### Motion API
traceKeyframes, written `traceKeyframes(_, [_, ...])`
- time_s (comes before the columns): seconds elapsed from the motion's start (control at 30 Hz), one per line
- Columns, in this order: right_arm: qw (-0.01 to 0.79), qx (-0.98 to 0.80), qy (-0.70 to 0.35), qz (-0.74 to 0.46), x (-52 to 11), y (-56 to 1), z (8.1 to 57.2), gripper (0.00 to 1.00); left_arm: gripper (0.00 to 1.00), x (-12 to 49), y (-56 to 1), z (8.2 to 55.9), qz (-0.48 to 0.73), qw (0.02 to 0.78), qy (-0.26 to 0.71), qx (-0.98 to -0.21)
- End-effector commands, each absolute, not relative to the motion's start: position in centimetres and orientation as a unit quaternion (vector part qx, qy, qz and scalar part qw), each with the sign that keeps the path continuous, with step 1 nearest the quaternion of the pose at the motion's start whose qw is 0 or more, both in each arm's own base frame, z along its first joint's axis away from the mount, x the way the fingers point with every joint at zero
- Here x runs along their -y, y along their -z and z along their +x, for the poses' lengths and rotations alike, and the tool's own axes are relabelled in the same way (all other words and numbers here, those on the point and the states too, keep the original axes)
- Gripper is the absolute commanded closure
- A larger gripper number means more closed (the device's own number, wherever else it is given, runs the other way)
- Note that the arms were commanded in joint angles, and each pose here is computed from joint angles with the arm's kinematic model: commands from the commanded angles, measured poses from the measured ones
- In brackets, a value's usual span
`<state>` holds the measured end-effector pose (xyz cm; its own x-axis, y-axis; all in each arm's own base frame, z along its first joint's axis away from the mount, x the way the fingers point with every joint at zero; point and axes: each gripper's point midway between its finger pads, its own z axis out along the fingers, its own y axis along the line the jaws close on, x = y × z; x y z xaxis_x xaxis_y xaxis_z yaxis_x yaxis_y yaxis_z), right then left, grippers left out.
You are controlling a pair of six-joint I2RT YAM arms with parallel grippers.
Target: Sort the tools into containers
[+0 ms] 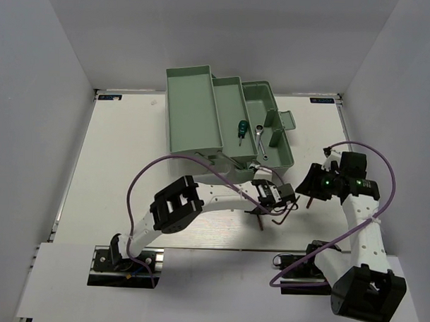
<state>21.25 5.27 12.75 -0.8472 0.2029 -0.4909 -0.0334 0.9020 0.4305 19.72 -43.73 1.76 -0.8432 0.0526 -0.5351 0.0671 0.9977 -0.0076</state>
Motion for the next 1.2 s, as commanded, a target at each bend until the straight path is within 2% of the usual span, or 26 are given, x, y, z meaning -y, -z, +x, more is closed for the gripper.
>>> traceKeyframes(0.0, [0.286, -0.927, -0.239, 0.046, -5.7, -13.4, 21.3, 0.59, 0.54, 36.4, 4.0, 16.1, 0.063, 0.196, -0.11, -0.972])
traceKeyframes(0.07, [0.288, -0.926, -0.241, 0.048, -5.6, -13.5, 21.3, 0.59, 0.54, 35.3, 4.5, 15.6, 0.066, 0.188, -0.12, -0.973])
traceKeyframes(0.1, [0.289, -0.925, -0.242, 0.049, -5.6, -13.6, 21.3, 0.59, 0.58, 35.1, 4.7, 15.1, 0.072, 0.186, -0.124, -0.972])
traceKeyframes(0.27, [0.291, -0.923, -0.247, 0.056, -5.5, -13.7, 21.2, 0.59, 0.69, 33.7, 5.8, 13.9, 0.078, 0.173, -0.13, -0.973])
traceKeyframes(0.5, [0.29, -0.921, -0.254, 0.057, -5.5, -13.6, 21.0, 0.59, 0.95, 34.7, 6.5, 12.9, 0.115, 0.153, -0.099, -0.977])
traceKeyframes(0.53, [0.289, -0.922, -0.252, 0.055, -5.4, -13.4, 21.0, 0.56, 1.0, 34.4, 6.7, 12.5, 0.126, 0.151, -0.104, -0.975])
traceKeyframes(0.63, [0.281, -0.925, -0.256, 0.027, -5.5, -13.0, 20.7, 0.25, 1.0, 36.7, 3.9, 11.6, 0.165, 0.169, -0.05, -0.97])
traceKeyframes(0.67, [0.276, -0.926, -0.257, 0.027, -5.6, -12.9, 20.5, 0.23, 1.0, 37.2, 3.9, 11.4, 0.181, 0.172, -0.042, -0.967])
traceKeyframes(0.73, [0.263, -0.936, -0.234, 0.022, -4.8, -11.9, 20.4, 0.23, 1.0, 39.2, 1.0, 10.9, 0.22, 0.194, 0.015, -0.956])
traceKeyframes(0.77, [0.251, -0.94, -0.228, 0.03, -4.6, -11.5, 20.0, 0.33, 1.0, 40.0, -0.3, 10.5, 0.233, 0.198, 0.037, -0.951])
traceKeyframes(0.8, [0.234, -0.945, -0.224, 0.039, -4.4, -10.9, 20.0, 0.39, 1.0, 40.6, -1.6, 10.2, 0.245, 0.207, 0.055, -0.945])
traceKeyframes(0.9, [0.2, -0.956, -0.211, 0.048, -3.9, -9.5, 19.4, 0.5, 1.0, 41.8, -7.0, 10.7, 0.261, 0.25, 0.101, -0.927])
traceKeyframes(1.17, [0.197, -0.961, -0.185, 0.056, -2.9, -8.5, 20.1, 0.5, 1.0, 40.8, -18.7, 12.8, 0.245, 0.352, 0.144, -0.892])
